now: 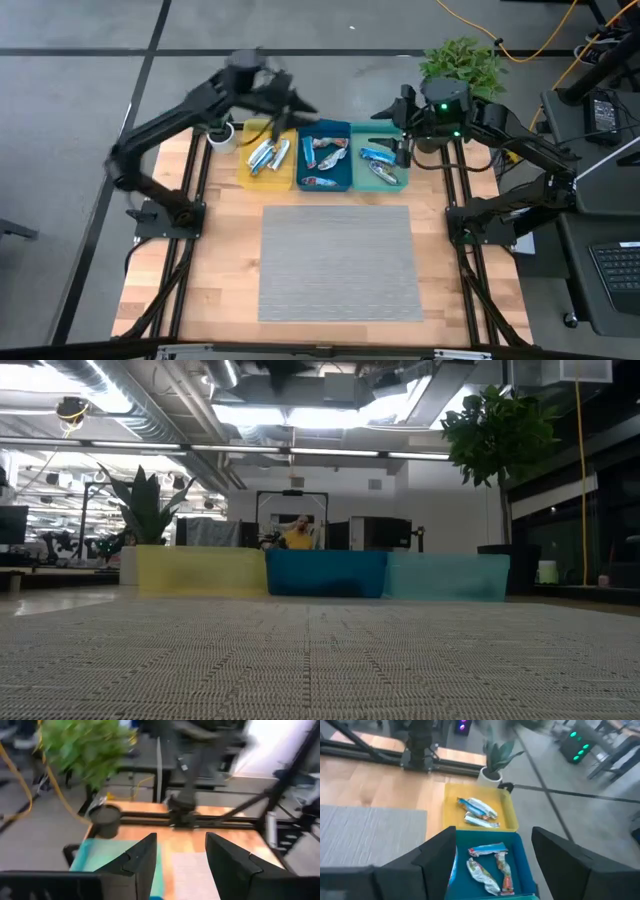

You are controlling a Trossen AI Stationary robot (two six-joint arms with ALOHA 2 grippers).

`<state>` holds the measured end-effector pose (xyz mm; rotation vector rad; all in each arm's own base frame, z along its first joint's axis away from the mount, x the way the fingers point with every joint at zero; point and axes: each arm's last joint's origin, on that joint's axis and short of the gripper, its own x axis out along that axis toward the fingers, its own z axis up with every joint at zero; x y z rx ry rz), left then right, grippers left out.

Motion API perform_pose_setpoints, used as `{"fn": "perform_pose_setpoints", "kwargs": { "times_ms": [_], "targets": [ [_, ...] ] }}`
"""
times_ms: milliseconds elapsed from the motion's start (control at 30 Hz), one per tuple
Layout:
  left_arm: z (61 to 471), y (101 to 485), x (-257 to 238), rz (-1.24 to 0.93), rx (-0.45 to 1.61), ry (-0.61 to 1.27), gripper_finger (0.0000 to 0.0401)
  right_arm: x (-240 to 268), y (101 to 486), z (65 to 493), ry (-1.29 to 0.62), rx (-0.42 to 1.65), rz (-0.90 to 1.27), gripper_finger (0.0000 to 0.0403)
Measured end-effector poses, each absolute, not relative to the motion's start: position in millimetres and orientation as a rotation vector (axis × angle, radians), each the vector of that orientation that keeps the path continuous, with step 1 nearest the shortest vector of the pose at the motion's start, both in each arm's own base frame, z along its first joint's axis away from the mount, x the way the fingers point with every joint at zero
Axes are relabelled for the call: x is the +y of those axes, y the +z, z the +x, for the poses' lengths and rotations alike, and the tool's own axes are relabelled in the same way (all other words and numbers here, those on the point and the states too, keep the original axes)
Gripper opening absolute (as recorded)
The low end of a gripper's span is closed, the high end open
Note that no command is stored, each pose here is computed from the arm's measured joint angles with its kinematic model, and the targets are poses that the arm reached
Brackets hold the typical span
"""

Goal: Pick and place Granola Bars by type
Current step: Return to Home Position

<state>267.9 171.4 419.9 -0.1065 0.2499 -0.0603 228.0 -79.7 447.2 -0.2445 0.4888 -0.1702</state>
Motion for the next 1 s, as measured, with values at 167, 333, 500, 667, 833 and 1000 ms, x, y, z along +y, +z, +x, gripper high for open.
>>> {"fn": "perform_pose_setpoints", "kwargs": {
  "times_ms": [167,333,500,667,833,1000],
  "targets": [
    [221,413,110,-0.070,0.227,-0.043,0.0130,-74,453,210,-0.207,0.443,-0.254,0.0225],
    [183,364,62,-0.143,0.098,-0.141,0.0055,-68,451,194,-0.225,0.413,-0.196,0.0158],
    [159,301,26,-0.310,-0.099,-0.240,0.0006,-62,432,182,-0.185,0.396,-0.123,0.0063],
    [140,249,3,-0.378,-0.241,-0.258,0.0001,-50,405,175,-0.097,0.324,-0.069,0.0011],
    [121,216,-3,-0.384,-0.254,-0.253,0.0003,-41,378,156,-0.090,0.234,-0.067,0.0006],
    [108,197,1,-0.407,-0.266,-0.190,0.0003,-32,346,127,-0.099,0.147,-0.043,0.0005]
  ]
}}
